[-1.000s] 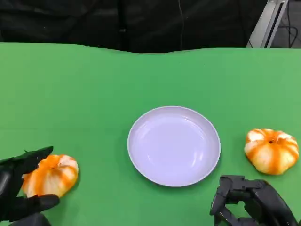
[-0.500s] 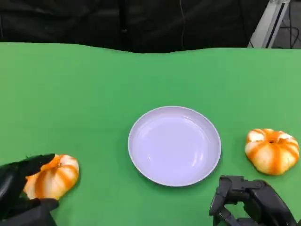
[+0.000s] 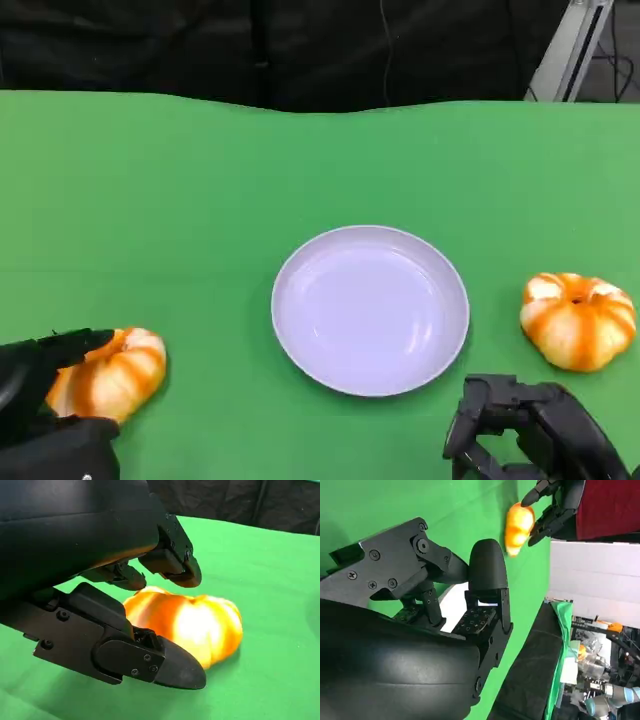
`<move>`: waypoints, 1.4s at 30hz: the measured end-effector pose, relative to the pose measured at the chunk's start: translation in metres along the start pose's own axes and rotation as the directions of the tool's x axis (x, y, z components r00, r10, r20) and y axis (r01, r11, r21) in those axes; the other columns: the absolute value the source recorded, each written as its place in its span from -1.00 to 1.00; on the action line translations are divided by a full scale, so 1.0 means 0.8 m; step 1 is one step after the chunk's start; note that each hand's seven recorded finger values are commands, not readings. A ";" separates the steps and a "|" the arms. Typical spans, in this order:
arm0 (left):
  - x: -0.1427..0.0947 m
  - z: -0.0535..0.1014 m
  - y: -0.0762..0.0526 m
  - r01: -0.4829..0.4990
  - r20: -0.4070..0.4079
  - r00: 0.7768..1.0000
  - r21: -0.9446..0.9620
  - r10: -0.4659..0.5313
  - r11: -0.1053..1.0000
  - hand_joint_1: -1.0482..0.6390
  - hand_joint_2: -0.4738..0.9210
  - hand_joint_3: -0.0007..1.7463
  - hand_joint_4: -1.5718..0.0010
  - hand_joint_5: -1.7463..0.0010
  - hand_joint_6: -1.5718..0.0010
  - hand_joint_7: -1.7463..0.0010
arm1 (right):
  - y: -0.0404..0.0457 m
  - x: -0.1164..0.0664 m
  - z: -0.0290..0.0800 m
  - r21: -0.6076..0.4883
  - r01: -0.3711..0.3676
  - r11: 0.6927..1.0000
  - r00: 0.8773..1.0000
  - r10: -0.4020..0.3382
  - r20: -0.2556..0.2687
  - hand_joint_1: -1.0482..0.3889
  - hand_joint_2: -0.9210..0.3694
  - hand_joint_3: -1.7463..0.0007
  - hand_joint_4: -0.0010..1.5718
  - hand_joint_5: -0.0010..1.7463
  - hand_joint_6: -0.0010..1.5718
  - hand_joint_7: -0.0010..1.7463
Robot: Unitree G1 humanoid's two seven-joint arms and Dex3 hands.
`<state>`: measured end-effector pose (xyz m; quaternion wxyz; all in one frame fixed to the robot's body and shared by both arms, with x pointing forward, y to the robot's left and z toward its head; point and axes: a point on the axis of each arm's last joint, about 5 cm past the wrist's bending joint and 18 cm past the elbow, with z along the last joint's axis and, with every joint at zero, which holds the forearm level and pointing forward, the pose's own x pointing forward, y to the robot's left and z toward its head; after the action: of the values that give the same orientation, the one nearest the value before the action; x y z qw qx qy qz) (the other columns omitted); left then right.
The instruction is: Grasp the bread from the table and place it into the plate.
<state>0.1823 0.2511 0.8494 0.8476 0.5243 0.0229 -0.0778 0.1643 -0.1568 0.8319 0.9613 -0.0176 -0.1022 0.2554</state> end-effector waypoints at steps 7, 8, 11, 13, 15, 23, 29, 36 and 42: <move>0.007 -0.001 0.001 0.038 -0.012 0.999 0.018 -0.037 0.999 -0.93 1.00 -0.76 0.34 1.00 0.23 0.99 | 0.000 0.000 0.000 0.000 -0.002 1.000 1.000 0.002 0.000 0.35 -0.53 -0.11 0.09 0.67 0.09 0.39; 0.008 -0.002 0.001 0.043 -0.017 0.999 0.021 -0.043 0.999 -0.93 1.00 -0.76 0.35 1.00 0.23 0.99 | 0.000 0.000 0.000 0.000 -0.002 1.000 1.000 0.002 0.000 0.35 -0.53 -0.11 0.09 0.67 0.09 0.39; 0.010 -0.003 0.000 0.064 -0.023 0.998 0.026 -0.063 0.998 -0.92 1.00 -0.77 0.35 1.00 0.23 0.99 | 0.000 0.000 0.000 0.000 -0.002 1.000 1.000 0.002 0.000 0.34 -0.52 -0.11 0.09 0.66 0.09 0.39; 0.011 -0.003 -0.001 0.072 -0.023 0.997 0.028 -0.071 0.997 -0.92 1.00 -0.78 0.34 0.99 0.22 0.99 | 0.000 0.000 0.000 0.000 -0.002 1.000 1.000 0.002 0.000 0.33 -0.52 -0.11 0.09 0.66 0.09 0.39; 0.014 -0.003 -0.001 0.079 -0.028 0.997 0.030 -0.079 0.996 -0.87 1.00 -0.85 0.34 1.00 0.21 0.99 | 0.000 0.000 0.000 0.000 -0.002 1.000 1.000 0.002 0.000 0.34 -0.53 -0.11 0.08 0.66 0.09 0.38; 0.018 -0.003 -0.003 0.097 -0.030 0.995 0.036 -0.096 0.995 -0.62 0.91 -0.94 0.37 1.00 0.23 1.00 | 0.000 0.000 0.000 0.000 -0.003 1.000 1.000 0.003 0.000 0.34 -0.52 -0.11 0.08 0.67 0.09 0.39; 0.023 -0.004 0.002 0.175 -0.034 0.984 0.050 -0.173 0.983 -0.35 0.81 -0.99 0.43 1.00 0.28 1.00 | 0.000 0.000 0.000 0.000 -0.002 1.000 1.000 0.002 0.001 0.33 -0.52 -0.13 0.08 0.68 0.10 0.39; 0.023 -0.005 0.004 0.201 -0.031 0.979 0.029 -0.200 0.979 -0.29 0.83 -0.99 0.45 1.00 0.30 1.00 | 0.000 0.000 0.000 -0.001 0.001 1.000 1.000 -0.001 0.000 0.34 -0.53 -0.12 0.08 0.68 0.09 0.38; 0.023 -0.005 0.005 0.213 -0.028 0.977 0.034 -0.212 0.976 -0.26 0.82 -1.00 0.44 0.99 0.26 0.99 | 0.000 0.000 0.000 -0.002 -0.001 1.000 1.000 0.001 0.000 0.34 -0.54 -0.11 0.08 0.68 0.10 0.38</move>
<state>0.2014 0.2546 0.8492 0.8244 0.5352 0.0876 -0.1621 0.1642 -0.1565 0.8320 0.9611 -0.0186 -0.1025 0.2557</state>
